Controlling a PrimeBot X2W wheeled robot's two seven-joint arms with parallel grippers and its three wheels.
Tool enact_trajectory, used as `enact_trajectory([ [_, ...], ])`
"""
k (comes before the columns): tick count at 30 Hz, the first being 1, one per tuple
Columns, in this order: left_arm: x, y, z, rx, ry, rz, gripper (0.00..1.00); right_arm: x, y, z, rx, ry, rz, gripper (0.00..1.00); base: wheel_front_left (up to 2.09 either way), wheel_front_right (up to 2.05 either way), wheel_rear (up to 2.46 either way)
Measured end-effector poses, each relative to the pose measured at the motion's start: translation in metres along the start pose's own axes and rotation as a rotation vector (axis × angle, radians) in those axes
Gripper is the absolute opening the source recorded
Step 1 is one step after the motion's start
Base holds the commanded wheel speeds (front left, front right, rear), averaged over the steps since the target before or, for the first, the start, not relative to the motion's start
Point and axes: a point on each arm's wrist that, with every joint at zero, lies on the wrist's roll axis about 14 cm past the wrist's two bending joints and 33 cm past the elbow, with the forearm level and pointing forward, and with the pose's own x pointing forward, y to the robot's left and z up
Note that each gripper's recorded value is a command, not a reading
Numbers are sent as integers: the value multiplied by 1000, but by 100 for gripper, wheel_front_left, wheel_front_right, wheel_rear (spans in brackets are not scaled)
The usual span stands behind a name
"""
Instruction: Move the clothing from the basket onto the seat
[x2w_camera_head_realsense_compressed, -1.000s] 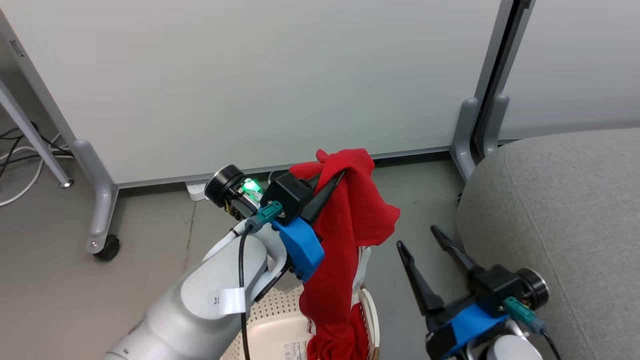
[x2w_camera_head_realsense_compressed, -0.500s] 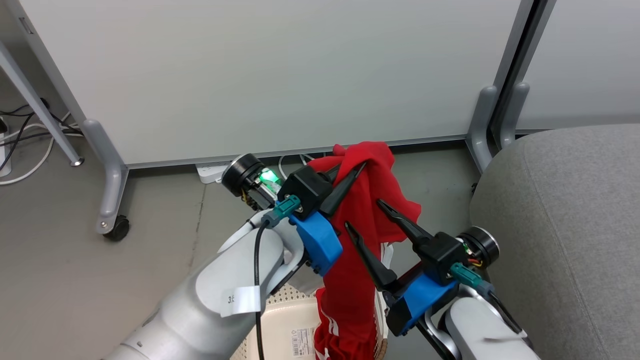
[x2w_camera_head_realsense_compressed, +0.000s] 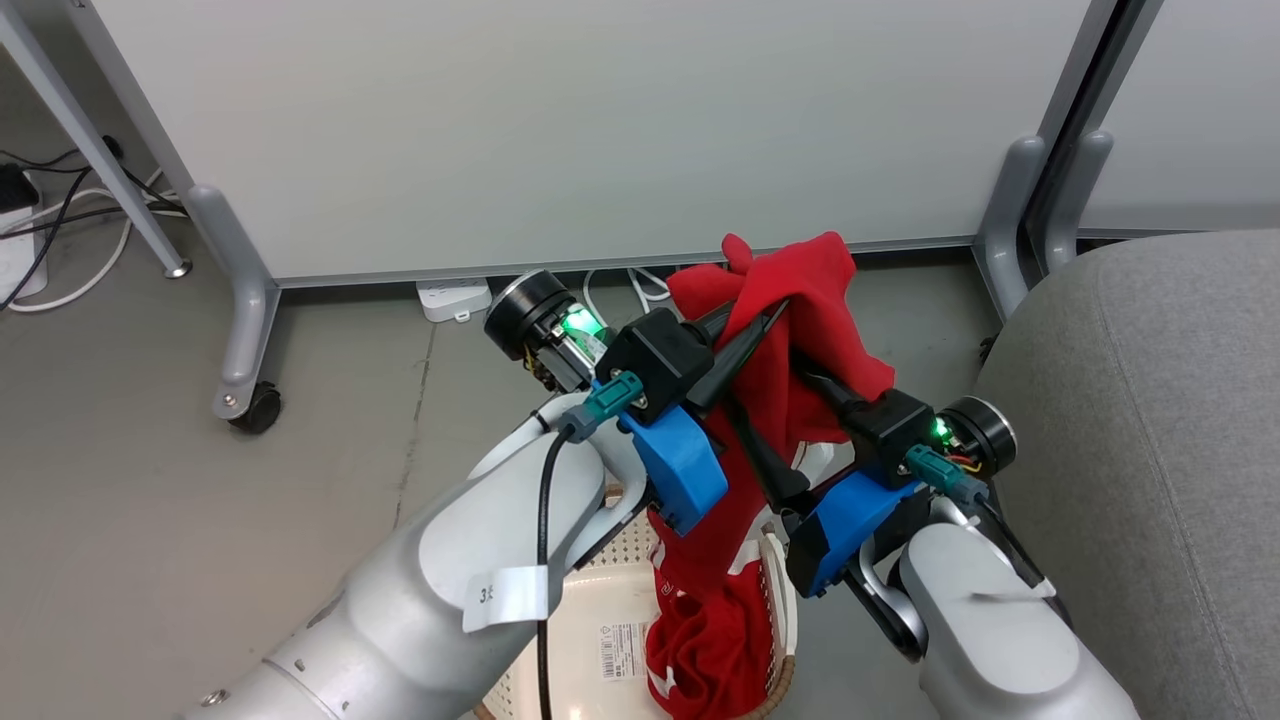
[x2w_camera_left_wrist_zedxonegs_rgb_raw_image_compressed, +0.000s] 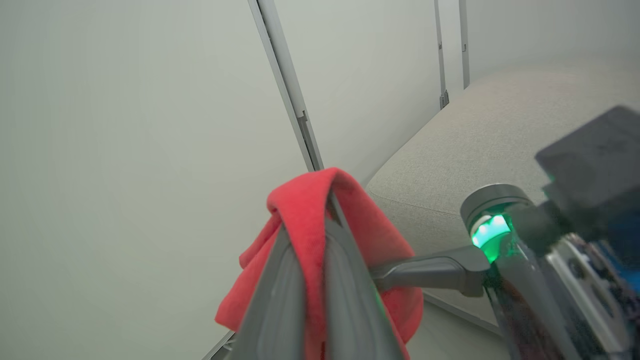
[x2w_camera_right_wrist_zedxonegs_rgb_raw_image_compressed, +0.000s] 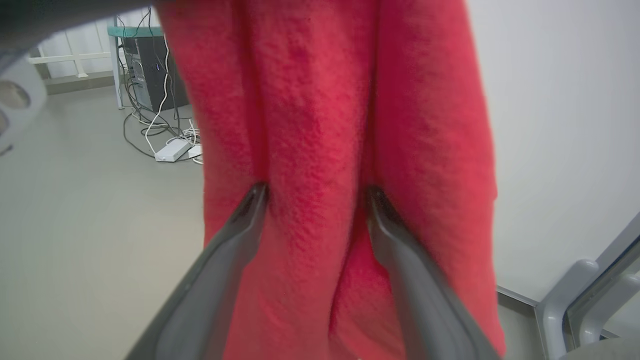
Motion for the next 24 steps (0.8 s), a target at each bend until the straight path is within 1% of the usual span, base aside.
enact_trajectory([
  [5,2,-1,3,-2,-10,-8,0,6,1,0,30,2,6,100,0,0,0],
  [6,2,-1,3,-2,-11,-9,0,6,2,-1,32,5,10,49,0,0,0],
  [7,2,-1,3,-3,-11,-9,0,7,3,-1,34,8,14,5,0,0,0],
  [8,2,-1,3,-3,-11,-9,0,8,4,-1,35,8,17,0,0,0,0],
  [24,2,0,3,1,-11,-8,0,9,7,1,26,8,33,0,0,0,0],
])
